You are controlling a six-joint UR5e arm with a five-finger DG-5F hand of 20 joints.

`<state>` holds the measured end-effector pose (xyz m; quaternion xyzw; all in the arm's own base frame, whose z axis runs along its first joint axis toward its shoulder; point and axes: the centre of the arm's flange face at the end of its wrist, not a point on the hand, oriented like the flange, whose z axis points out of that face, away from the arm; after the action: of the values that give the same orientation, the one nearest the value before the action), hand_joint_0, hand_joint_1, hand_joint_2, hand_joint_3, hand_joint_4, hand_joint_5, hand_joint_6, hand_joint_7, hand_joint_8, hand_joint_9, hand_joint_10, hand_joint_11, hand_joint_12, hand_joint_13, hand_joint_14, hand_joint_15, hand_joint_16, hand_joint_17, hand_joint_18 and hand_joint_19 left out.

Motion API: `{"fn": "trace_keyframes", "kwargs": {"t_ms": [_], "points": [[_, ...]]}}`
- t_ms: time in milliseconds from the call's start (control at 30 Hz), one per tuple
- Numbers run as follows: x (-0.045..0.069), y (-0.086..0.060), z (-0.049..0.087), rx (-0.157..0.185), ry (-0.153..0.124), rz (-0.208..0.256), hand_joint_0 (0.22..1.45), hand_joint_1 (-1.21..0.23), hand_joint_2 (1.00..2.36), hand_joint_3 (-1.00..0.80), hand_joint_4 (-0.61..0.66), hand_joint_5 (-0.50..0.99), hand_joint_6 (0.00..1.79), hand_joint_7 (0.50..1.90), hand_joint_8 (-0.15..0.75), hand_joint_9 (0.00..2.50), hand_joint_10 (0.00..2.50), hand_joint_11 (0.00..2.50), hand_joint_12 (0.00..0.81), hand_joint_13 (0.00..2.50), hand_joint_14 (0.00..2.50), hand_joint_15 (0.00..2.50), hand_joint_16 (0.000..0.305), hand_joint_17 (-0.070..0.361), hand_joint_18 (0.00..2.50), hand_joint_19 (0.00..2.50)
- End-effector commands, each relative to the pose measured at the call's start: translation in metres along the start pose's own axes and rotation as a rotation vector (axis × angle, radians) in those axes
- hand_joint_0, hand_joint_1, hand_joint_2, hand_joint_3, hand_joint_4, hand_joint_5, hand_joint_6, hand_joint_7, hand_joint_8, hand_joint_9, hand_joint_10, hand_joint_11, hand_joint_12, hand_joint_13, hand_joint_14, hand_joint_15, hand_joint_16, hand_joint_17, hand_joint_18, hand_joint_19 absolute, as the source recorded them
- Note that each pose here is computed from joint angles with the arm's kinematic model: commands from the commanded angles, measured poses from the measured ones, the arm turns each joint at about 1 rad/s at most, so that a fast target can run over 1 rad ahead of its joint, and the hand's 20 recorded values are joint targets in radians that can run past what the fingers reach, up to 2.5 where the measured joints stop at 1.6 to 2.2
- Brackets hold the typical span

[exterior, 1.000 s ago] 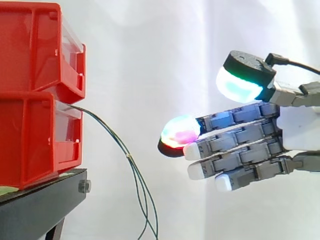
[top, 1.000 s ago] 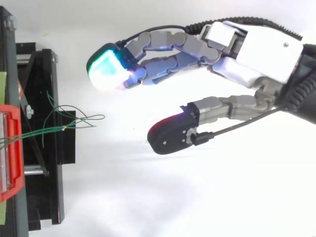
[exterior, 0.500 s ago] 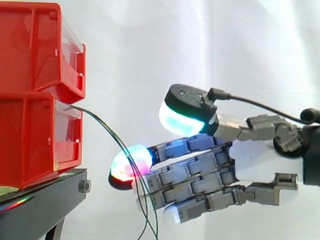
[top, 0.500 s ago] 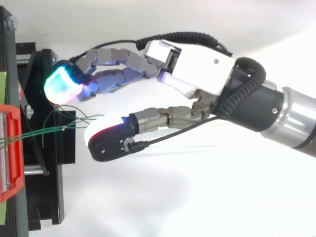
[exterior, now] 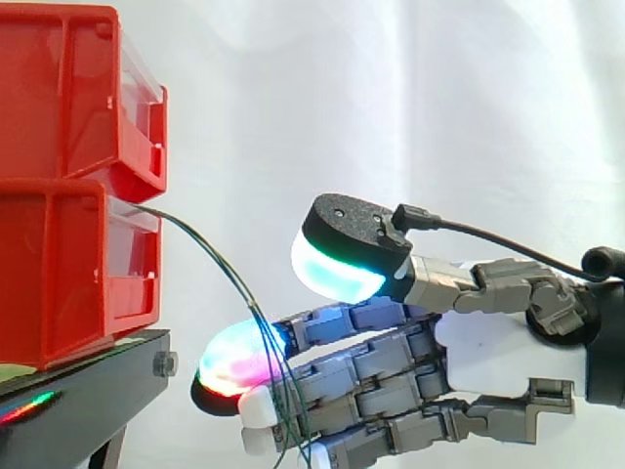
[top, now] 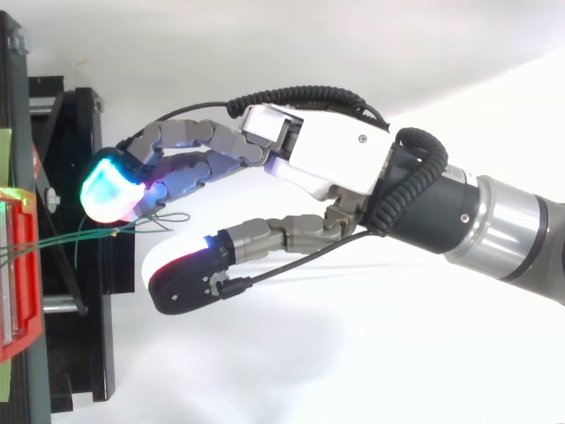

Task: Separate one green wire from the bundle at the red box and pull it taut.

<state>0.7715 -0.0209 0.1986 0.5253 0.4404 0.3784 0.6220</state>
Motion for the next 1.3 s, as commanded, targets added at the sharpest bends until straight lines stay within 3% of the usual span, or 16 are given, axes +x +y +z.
{"fn": "trace_keyframes", "kwargs": {"t_ms": [0, 233, 633, 833, 867, 1033, 1267], "points": [[0.001, 0.001, 0.000, -0.001, 0.003, 0.008, 0.56, -0.66, 1.00, -0.50, 0.28, -0.12, 0.50, 0.97, 0.263, 0.75, 0.01, 0.21, 0.348, 0.54, 0.01, 0.24, 0.048, 0.108, 0.52, 0.43], [0.001, 0.010, 0.005, -0.011, 0.008, 0.015, 0.59, -0.64, 1.00, -0.49, 0.23, -0.10, 0.50, 1.12, 0.262, 0.77, 0.01, 0.22, 0.345, 0.55, 0.01, 0.25, 0.047, 0.107, 0.53, 0.45], [0.013, 0.016, 0.003, -0.012, 0.031, 0.013, 0.60, -0.66, 1.00, -0.47, 0.21, -0.09, 0.50, 1.19, 0.263, 0.78, 0.01, 0.22, 0.345, 0.55, 0.01, 0.25, 0.048, 0.107, 0.52, 0.46], [0.016, 0.015, 0.003, -0.012, 0.032, 0.013, 0.58, -0.66, 1.00, -0.49, 0.21, -0.09, 0.50, 1.17, 0.261, 0.78, 0.01, 0.23, 0.346, 0.55, 0.01, 0.25, 0.048, 0.108, 0.53, 0.46], [0.019, 0.004, 0.003, -0.004, 0.039, 0.009, 0.58, -0.66, 1.00, -0.50, 0.21, -0.09, 0.50, 1.17, 0.261, 0.78, 0.01, 0.23, 0.346, 0.55, 0.01, 0.26, 0.048, 0.108, 0.53, 0.46], [0.020, -0.003, 0.004, -0.004, 0.039, 0.040, 0.59, -0.67, 1.00, -0.49, 0.21, -0.09, 0.50, 1.17, 0.259, 0.78, 0.01, 0.23, 0.345, 0.55, 0.01, 0.25, 0.048, 0.108, 0.53, 0.46], [0.021, -0.003, 0.003, 0.000, 0.042, 0.057, 0.61, -0.66, 1.01, -0.42, 0.16, -0.08, 0.50, 1.32, 0.260, 0.78, 0.01, 0.24, 0.344, 0.56, 0.01, 0.25, 0.048, 0.108, 0.53, 0.46]]}}
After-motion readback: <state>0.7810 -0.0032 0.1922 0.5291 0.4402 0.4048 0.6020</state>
